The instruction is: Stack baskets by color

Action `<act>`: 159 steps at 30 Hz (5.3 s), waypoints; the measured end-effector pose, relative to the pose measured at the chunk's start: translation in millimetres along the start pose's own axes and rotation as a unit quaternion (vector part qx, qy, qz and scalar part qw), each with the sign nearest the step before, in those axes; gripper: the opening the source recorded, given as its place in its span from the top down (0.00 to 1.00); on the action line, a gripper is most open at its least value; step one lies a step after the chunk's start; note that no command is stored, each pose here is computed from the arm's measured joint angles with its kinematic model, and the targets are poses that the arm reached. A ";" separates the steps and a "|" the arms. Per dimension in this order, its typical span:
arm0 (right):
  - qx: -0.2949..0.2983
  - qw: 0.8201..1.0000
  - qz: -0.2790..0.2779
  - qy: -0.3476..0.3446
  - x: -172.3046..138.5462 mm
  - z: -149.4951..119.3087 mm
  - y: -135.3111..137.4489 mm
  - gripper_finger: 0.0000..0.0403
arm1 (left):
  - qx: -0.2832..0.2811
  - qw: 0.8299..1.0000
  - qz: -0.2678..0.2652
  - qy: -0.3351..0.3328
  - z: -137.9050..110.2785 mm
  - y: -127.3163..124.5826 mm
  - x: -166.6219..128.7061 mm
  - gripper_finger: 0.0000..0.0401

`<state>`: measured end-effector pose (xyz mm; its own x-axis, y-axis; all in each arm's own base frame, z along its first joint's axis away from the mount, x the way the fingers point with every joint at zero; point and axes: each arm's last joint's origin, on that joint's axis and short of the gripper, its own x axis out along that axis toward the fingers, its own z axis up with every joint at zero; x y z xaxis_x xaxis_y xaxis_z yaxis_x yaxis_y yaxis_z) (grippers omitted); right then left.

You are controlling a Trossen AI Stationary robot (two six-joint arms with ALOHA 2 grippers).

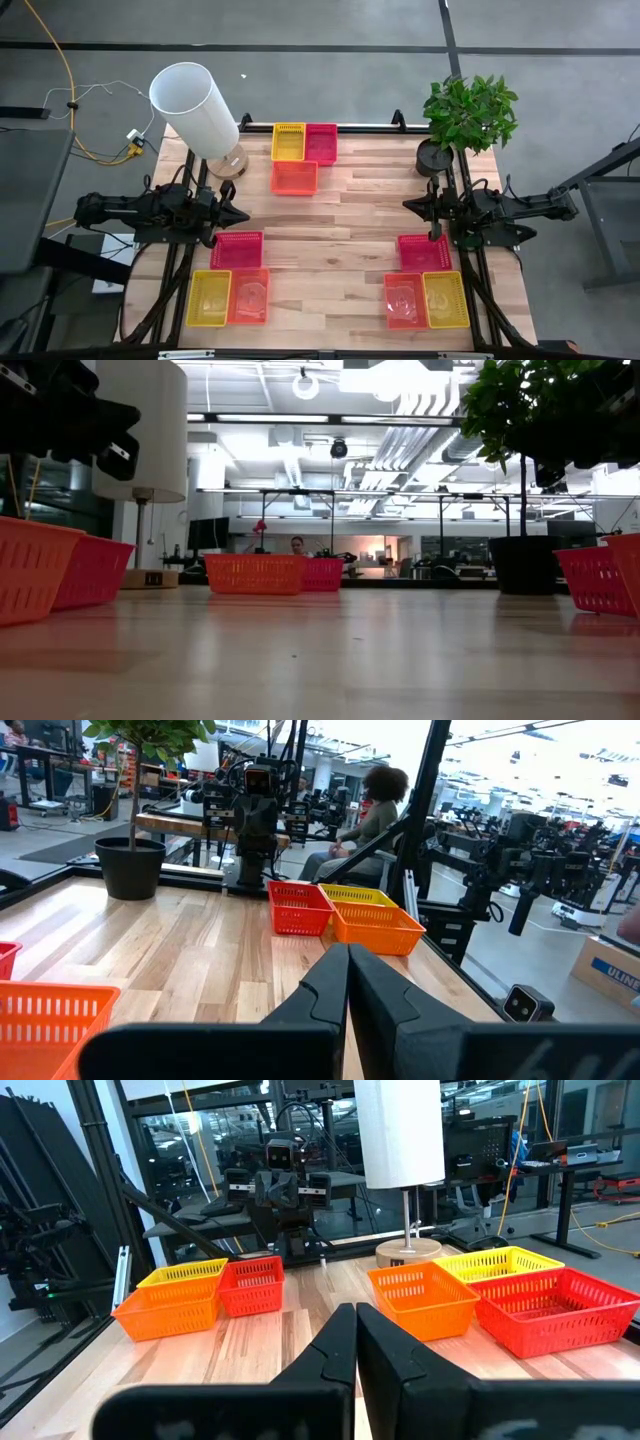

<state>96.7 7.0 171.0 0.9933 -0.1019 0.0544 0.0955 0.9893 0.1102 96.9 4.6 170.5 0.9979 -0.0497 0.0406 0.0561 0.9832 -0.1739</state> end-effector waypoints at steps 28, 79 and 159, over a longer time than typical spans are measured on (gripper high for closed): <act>0.000 1.000 0.000 0.000 0.0 0.0 0.0 1.00 | 0.045 0.999 0.002 0.000 0.0 0.1 0.0 1.00; -0.012 0.997 0.015 0.078 31.6 90.7 18.1 0.72 | 0.081 0.997 0.008 -0.015 2.9 0.1 -0.1 1.00; -0.003 0.733 -0.043 0.679 74.2 -5.2 50.4 0.47 | 0.080 0.997 0.008 -0.017 3.2 0.0 -0.1 1.00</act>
<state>175.5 49.8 175.4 0.1318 0.0298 -0.9908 0.1566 0.9864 0.0505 96.8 5.2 173.7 0.9969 -0.0301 0.0729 0.0313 0.9994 -0.0162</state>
